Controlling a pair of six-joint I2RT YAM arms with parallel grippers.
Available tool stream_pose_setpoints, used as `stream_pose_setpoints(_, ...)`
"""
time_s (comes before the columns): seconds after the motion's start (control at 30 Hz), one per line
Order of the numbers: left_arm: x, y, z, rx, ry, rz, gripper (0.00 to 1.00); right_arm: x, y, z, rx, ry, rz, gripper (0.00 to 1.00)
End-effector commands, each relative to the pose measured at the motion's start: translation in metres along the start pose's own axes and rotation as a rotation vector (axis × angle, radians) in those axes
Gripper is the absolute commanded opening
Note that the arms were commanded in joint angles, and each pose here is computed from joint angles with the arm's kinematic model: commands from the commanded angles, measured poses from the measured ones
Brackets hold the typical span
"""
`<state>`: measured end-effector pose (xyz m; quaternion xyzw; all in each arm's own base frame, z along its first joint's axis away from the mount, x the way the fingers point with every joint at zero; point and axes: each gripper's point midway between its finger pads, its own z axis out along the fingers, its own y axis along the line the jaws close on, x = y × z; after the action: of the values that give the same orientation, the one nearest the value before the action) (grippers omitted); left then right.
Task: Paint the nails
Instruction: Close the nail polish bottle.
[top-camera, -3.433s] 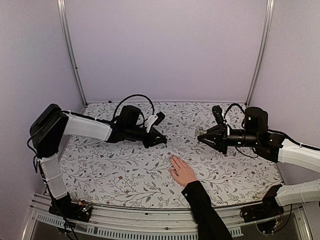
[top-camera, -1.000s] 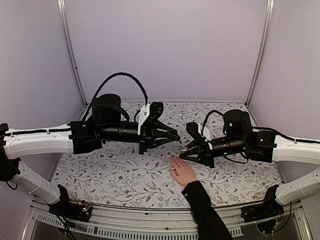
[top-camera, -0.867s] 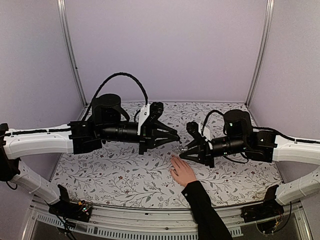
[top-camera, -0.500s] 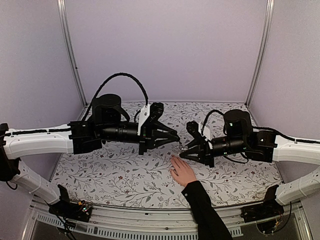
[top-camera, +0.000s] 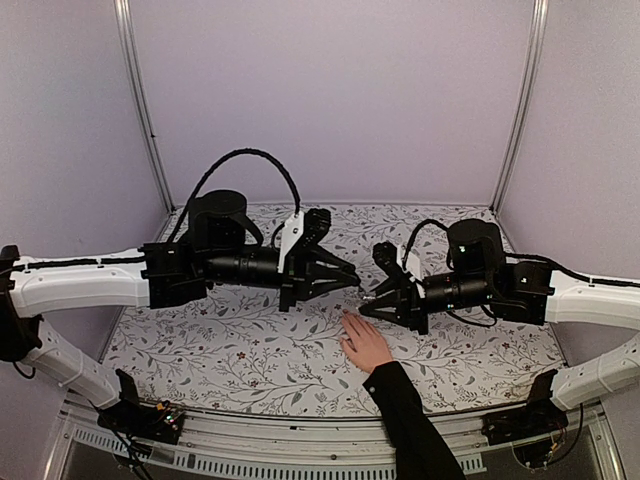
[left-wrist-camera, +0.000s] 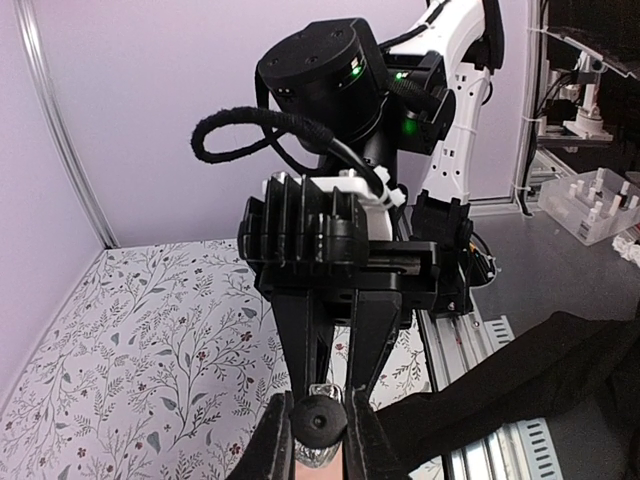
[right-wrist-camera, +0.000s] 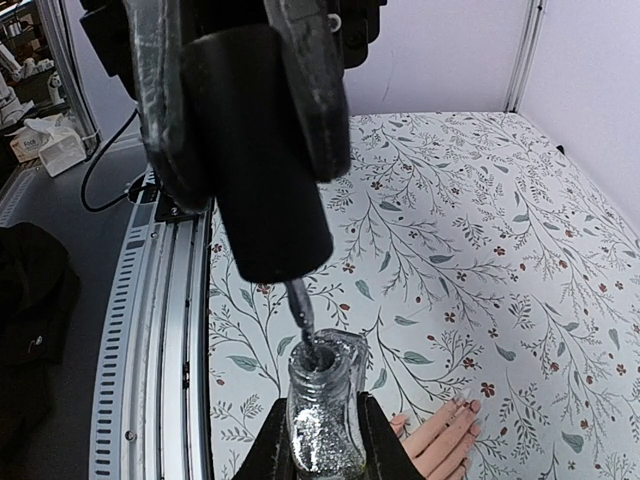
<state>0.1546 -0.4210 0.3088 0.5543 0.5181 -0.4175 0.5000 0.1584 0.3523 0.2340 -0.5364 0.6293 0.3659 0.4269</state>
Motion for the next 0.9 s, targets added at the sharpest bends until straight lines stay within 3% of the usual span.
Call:
stream_pose_setpoints(0.0,0.002,-0.002,0.005,0.005,0.010,0.006,0.00,-0.022,-0.001,-0.006,0.014,-0.045,-0.025,0.00)
stream_pose_setpoints(0.87,0.022,0.003,0.018,0.010,0.115,-0.017,0.01,-0.022,-0.002,-0.002,0.011,-0.027,-0.031,0.00)
